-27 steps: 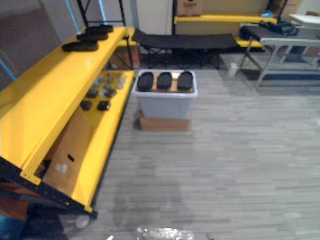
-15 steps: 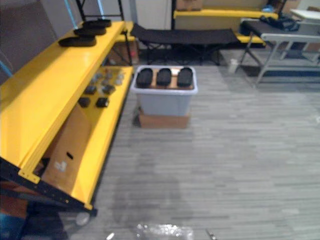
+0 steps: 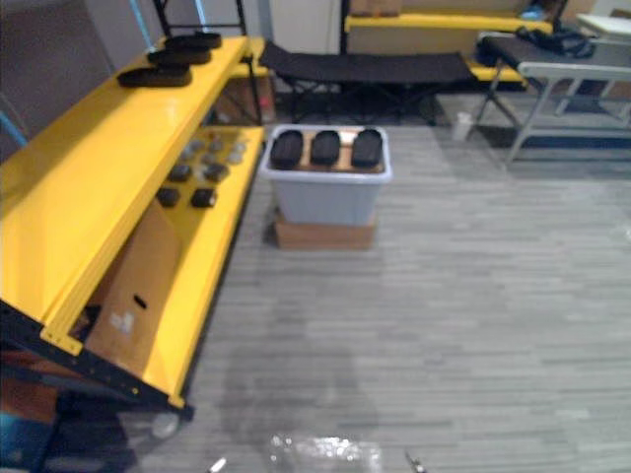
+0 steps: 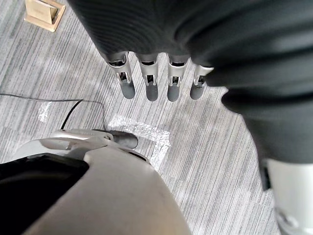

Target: Walk over and take plastic housings, then place them on the shelf

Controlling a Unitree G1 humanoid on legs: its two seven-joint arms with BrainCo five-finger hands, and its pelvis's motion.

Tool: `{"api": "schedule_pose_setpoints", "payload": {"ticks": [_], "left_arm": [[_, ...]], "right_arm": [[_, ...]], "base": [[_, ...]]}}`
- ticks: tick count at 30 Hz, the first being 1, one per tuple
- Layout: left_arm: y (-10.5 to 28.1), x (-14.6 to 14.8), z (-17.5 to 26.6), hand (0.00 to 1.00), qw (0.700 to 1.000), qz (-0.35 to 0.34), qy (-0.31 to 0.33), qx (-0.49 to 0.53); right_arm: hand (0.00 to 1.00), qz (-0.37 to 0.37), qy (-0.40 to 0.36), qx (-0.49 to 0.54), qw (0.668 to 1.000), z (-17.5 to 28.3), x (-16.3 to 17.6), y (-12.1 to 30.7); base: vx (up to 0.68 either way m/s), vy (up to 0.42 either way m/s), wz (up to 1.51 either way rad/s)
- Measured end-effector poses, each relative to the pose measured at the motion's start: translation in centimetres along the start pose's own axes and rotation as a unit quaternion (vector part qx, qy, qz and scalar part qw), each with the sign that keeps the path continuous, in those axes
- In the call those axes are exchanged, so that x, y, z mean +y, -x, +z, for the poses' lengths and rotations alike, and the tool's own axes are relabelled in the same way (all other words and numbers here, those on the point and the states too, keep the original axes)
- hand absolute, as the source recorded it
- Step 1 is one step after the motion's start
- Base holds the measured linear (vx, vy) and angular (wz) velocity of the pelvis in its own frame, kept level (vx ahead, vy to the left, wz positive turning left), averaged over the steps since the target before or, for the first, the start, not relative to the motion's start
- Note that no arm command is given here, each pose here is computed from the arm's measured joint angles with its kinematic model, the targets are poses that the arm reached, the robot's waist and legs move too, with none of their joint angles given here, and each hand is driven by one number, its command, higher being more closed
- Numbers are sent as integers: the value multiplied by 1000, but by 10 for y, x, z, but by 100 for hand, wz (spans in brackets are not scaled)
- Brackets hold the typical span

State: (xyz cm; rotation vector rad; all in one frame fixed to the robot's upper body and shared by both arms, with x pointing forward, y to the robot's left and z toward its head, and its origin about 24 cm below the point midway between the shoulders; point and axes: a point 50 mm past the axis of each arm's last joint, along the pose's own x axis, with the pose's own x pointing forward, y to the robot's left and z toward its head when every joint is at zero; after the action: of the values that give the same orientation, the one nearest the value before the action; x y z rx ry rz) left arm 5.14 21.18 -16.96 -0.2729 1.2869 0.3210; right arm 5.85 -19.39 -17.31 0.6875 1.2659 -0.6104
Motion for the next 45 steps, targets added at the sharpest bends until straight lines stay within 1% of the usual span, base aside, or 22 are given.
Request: {"api": "schedule_pose_setpoints", "payload": {"ticks": [11,14,17,20,22,24,28,30,31,32,35,40,45], "left_arm": [[0,2,0,0,1000,4,-2,4],[0,3,0,0,1000,6,-3,3],[0,3,0,0,1000,7,-3,3],[0,3,1,0,1000,7,-8,4],[0,4,2,0,1000,6,-23,4],[0,4,1,0,1000,6,-24,5],[-1,-5,-2,0,1000,-1,-24,8],[-1,1,0,0,999,13,-31,11],[0,6,-1,0,999,22,-31,16],[1,9,-1,0,999,29,-22,16],[0,5,1,0,999,27,19,10],[0,-7,20,0,998,11,57,-36],[-1,-11,24,0,996,7,74,-46]], "right_arm": [[0,2,-1,3,1000,-1,1,0],[0,1,36,-11,999,2,2,0],[0,3,56,-18,998,3,3,-1],[0,-2,57,-18,998,3,3,-1],[0,-13,61,-18,998,3,1,-1],[0,-25,68,-16,997,2,0,-1],[0,-57,51,-28,997,13,-11,1],[0,-67,29,-27,997,10,-12,1],[0,-66,19,-16,998,1,-15,2],[0,-57,-10,-6,998,-12,-17,2],[0,-55,-20,-2,998,-20,-27,4],[0,-50,-15,-4,999,-25,-31,7],[0,-45,-7,-7,999,-22,-32,7]], "base": [[0,0,0],[0,0,0],[0,0,0],[0,0,0],[0,0,0],[-4,56,5],[-96,181,9],[-212,226,6],[-303,205,5],[-338,227,-1],[-201,141,-8],[184,-72,2],[292,-254,-3]]}}
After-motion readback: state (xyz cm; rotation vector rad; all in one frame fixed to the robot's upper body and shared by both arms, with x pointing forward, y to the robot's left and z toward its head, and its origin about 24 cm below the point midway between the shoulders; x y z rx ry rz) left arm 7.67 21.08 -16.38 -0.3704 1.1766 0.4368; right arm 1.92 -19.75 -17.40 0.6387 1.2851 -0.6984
